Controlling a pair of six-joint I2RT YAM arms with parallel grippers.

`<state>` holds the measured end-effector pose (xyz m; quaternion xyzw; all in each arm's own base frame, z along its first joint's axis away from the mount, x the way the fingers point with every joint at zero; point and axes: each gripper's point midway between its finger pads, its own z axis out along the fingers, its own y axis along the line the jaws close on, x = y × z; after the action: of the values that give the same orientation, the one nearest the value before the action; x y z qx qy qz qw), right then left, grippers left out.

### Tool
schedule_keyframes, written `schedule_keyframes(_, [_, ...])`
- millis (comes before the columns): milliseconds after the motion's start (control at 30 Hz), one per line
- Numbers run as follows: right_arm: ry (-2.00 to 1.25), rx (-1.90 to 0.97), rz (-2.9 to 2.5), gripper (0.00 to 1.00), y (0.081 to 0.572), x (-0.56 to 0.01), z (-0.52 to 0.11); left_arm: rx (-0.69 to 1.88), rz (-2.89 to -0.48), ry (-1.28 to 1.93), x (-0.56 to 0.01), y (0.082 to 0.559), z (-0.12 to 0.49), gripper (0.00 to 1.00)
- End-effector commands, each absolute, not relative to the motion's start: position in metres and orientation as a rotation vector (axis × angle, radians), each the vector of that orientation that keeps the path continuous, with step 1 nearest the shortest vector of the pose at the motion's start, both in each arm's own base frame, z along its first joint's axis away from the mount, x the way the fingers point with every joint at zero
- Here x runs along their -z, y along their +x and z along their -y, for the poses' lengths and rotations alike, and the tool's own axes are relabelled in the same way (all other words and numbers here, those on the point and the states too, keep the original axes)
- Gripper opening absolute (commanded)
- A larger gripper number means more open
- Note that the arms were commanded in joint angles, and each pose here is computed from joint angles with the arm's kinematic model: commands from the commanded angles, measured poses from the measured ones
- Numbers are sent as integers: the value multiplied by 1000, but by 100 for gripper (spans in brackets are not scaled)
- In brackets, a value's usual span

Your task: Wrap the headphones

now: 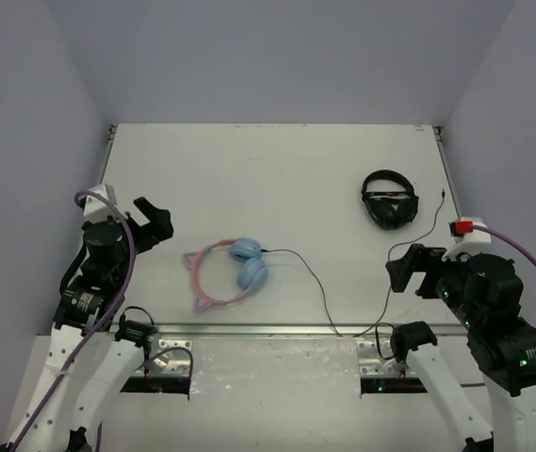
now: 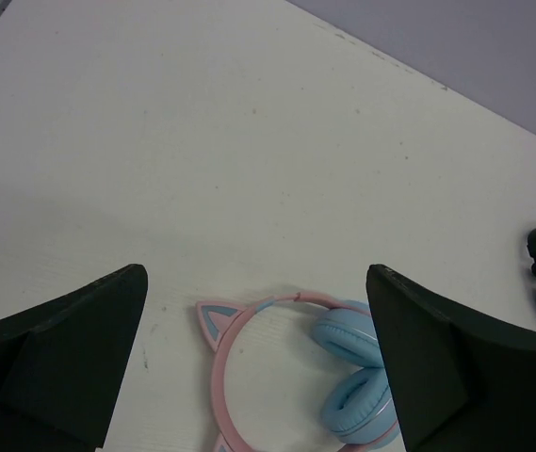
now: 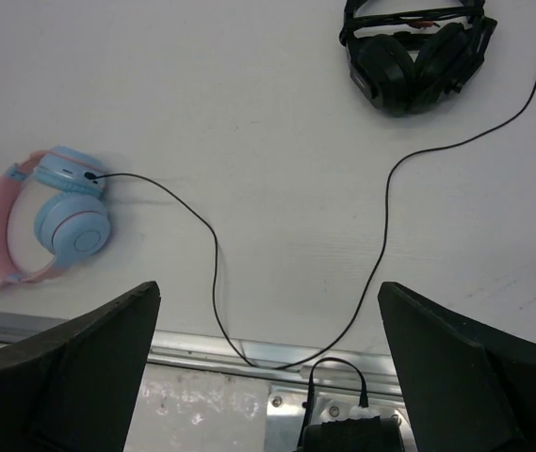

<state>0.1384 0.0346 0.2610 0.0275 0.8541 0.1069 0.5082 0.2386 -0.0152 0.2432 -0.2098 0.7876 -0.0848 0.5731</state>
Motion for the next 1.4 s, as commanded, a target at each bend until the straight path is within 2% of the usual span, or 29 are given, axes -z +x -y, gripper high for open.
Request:
schedule_keyframes(0, [56,-242,-1987,99,148,-281,-33,184,-1808,-527,-254,241,9,100])
schedule_keyframes(200, [-31,-358,-1946,99,158,-295,-56,119,-1823,-595,-248,252,1,100])
schedule_keyframes(400, [-163,-520,-2017,99,181,-299,-96,244,-2088,-551,-216,268,40,100])
schedule_keyframes(600, [-282,-720,-2090,99,199,-290,-137,147,-2281,-788,-105,255,52,100])
schedule_keyframes(700, [-303,-767,-2120,99,199,-284,-144,52,-2414,-782,-49,236,65,100])
schedule_keyframes(900, [-337,-752,-2075,99,191,-288,-145,-80,-2517,-724,-2,195,81,97])
schedule_keyframes(967, [-354,-758,-2074,99,188,-288,-147,-73,-2532,-718,6,188,83,85])
schedule_keyframes(1067, [-372,-774,-2066,99,186,-291,-150,-102,-2531,-711,7,187,81,73])
schedule_keyframes(1100, [-373,-773,-2066,99,186,-292,-151,-105,-2531,-707,7,188,81,56])
schedule_keyframes(1167, [-387,-780,-2070,99,184,-292,-153,-101,-2546,-697,8,189,84,37])
schedule_keyframes(1200, [-389,-780,-2070,99,184,-292,-153,-88,-2555,-688,9,189,86,20])
schedule_keyframes(1267, [-399,-788,-2070,99,183,-292,-155,-60,-2573,-673,9,190,92,4])
schedule_keyframes(1300, [-400,-794,-2072,99,183,-291,-156,-51,-2574,-658,7,190,94,0])
schedule_keyframes(1367, [-411,-831,-2070,99,181,-290,-160,-30,-2549,-613,-9,196,100,0])
